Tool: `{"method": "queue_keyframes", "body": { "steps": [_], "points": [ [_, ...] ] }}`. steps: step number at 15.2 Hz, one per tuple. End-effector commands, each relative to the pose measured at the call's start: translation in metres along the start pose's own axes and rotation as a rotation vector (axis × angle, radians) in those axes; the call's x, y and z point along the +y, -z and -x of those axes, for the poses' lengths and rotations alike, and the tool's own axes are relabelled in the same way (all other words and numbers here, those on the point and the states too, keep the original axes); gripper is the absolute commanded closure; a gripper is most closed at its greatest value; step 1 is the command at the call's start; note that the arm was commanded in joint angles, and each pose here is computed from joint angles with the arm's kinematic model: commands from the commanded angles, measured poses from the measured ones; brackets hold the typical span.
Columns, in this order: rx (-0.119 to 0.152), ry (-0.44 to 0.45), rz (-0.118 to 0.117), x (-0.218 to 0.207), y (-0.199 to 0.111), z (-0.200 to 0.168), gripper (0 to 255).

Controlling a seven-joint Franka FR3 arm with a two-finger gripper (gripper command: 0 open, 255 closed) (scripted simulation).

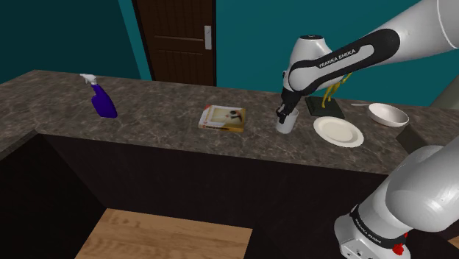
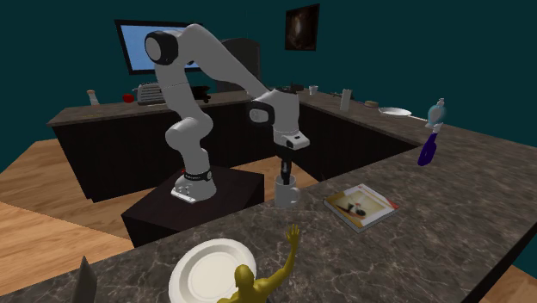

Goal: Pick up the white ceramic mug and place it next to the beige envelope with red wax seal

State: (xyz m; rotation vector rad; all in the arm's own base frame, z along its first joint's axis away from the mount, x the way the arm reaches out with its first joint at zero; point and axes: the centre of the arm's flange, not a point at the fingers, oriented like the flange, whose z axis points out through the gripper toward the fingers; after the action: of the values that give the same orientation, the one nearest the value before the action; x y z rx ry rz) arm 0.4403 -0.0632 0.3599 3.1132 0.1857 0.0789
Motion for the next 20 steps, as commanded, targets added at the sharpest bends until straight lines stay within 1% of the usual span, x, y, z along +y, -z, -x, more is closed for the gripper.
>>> {"method": "queue_keyframes", "body": {
  "steps": [1, 18, 19, 20],
  "points": [
    [0.000, 0.000, 0.000, 0.000, 0.011, -0.001, 255],
    [0.000, 0.000, 0.000, 0.002, 0.101, -0.005, 255],
    [0.000, 0.000, 0.000, 0.002, 0.102, -0.005, 255],
    [0.000, 0.000, 0.000, 0.011, 0.102, 0.005, 255]
  ]
}}
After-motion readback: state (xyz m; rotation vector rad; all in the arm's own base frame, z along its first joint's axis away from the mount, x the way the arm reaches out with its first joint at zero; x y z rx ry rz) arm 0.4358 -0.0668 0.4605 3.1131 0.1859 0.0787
